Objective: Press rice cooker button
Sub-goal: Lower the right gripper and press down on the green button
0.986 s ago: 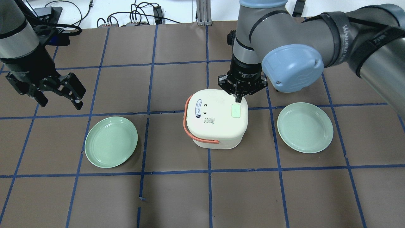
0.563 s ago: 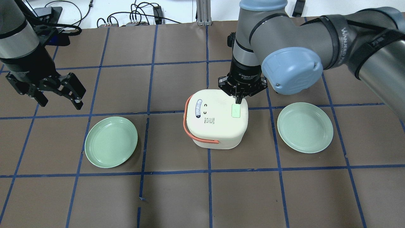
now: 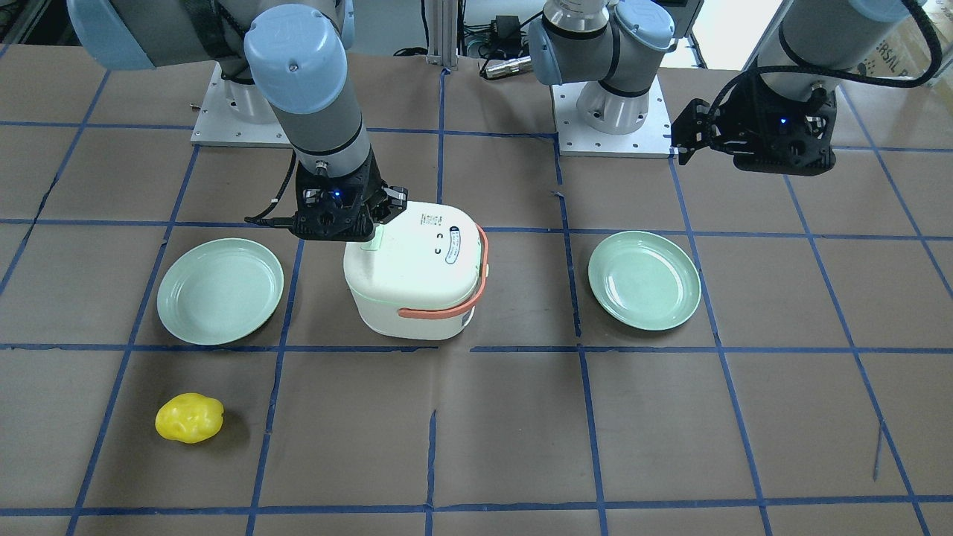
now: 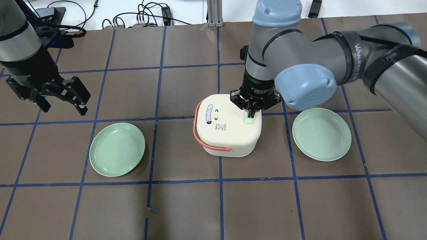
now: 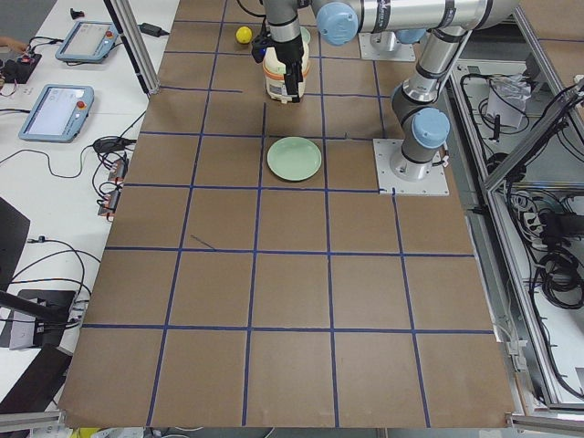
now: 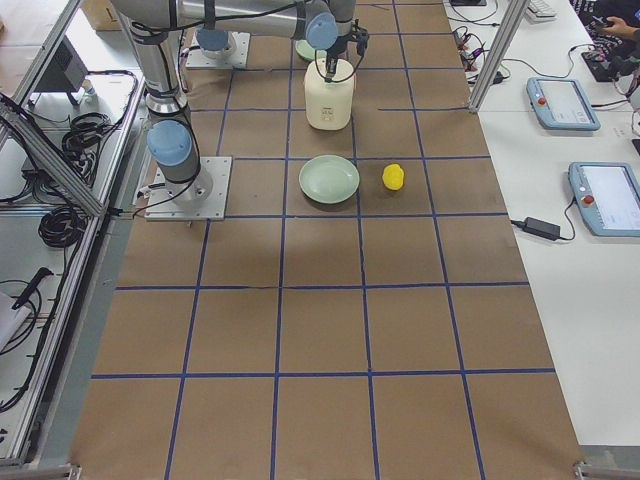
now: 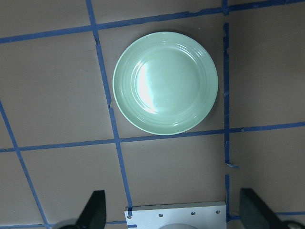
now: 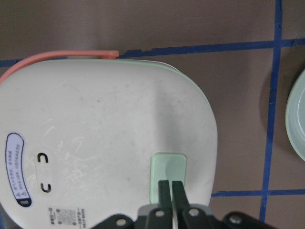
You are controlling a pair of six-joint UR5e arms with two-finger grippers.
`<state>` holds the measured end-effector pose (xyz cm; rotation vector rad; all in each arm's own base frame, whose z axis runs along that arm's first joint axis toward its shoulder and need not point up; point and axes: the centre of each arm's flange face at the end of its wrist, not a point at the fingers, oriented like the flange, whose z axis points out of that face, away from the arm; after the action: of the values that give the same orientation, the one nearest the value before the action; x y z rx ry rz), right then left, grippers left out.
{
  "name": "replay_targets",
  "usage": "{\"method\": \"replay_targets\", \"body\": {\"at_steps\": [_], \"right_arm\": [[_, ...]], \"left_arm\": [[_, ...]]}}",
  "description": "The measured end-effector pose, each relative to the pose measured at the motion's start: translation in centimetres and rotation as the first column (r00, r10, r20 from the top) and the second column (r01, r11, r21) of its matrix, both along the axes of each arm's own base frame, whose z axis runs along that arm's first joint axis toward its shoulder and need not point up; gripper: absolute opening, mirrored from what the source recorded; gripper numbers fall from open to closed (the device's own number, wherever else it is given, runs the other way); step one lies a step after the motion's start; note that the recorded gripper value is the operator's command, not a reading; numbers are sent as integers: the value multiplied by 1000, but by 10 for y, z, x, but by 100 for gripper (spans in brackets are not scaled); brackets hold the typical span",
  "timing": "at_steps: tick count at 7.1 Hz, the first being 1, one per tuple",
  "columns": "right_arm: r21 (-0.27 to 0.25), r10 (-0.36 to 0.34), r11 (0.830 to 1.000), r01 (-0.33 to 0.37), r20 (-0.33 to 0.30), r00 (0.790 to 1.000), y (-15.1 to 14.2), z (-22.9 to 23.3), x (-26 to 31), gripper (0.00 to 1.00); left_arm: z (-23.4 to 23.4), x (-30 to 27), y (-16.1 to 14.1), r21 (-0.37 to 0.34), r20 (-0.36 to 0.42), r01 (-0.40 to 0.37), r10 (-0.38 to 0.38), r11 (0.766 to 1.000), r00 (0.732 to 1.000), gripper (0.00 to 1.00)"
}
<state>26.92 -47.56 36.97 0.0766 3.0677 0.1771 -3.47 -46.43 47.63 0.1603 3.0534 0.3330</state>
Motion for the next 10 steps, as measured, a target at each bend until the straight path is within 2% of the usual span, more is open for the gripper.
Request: {"method": "replay_targets", "body": {"at_steps": [10], "right_arm": [[17, 0, 1000, 0, 7, 1000, 3, -11, 0, 15]], "left_arm": [[0, 0, 0, 0, 0, 0, 0, 1000, 1000, 100]]}}
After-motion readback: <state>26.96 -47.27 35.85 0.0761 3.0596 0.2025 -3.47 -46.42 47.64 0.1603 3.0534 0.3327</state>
